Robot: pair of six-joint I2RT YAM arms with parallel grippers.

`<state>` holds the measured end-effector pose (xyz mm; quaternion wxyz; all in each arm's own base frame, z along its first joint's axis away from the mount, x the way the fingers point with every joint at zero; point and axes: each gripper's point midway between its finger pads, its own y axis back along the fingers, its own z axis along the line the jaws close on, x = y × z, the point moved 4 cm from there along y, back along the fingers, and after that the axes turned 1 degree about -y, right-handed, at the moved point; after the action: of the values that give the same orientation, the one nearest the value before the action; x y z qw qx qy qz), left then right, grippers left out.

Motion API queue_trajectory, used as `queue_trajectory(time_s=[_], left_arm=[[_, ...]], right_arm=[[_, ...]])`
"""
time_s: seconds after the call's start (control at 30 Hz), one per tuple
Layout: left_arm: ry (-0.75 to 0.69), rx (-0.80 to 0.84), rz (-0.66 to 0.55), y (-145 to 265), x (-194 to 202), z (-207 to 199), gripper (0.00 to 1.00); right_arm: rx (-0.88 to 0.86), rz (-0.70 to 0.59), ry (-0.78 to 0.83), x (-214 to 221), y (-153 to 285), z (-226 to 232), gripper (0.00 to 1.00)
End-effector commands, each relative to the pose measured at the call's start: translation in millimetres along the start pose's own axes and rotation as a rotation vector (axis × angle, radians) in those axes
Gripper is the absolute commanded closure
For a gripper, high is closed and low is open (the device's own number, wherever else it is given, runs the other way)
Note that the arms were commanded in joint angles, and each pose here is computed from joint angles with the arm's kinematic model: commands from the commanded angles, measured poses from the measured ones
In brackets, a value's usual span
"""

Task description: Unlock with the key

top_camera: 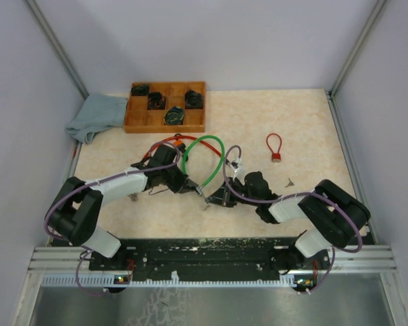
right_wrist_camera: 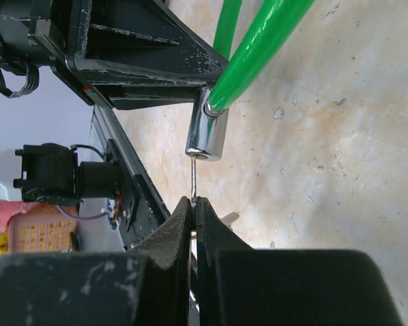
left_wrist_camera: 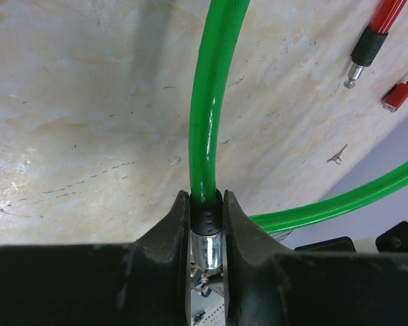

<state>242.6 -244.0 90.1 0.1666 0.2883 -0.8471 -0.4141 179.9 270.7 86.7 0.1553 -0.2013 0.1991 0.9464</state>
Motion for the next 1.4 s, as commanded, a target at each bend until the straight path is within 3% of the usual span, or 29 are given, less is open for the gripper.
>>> queue_trajectory(time_s=[0.0, 1.37], left_arm=[[-0.001, 0.041, 0.015, -1.1, 0.0, -8.3, 1.0], [-0.005, 0.042, 0.003, -1.2, 2.5, -9.5, 1.0]], right_arm=[[-0.073, -0.051, 0.053, -15.9, 0.4, 18.1, 1.0], [-0.083, -0.018, -0.017, -15.7, -13.8, 15.5, 1.0]])
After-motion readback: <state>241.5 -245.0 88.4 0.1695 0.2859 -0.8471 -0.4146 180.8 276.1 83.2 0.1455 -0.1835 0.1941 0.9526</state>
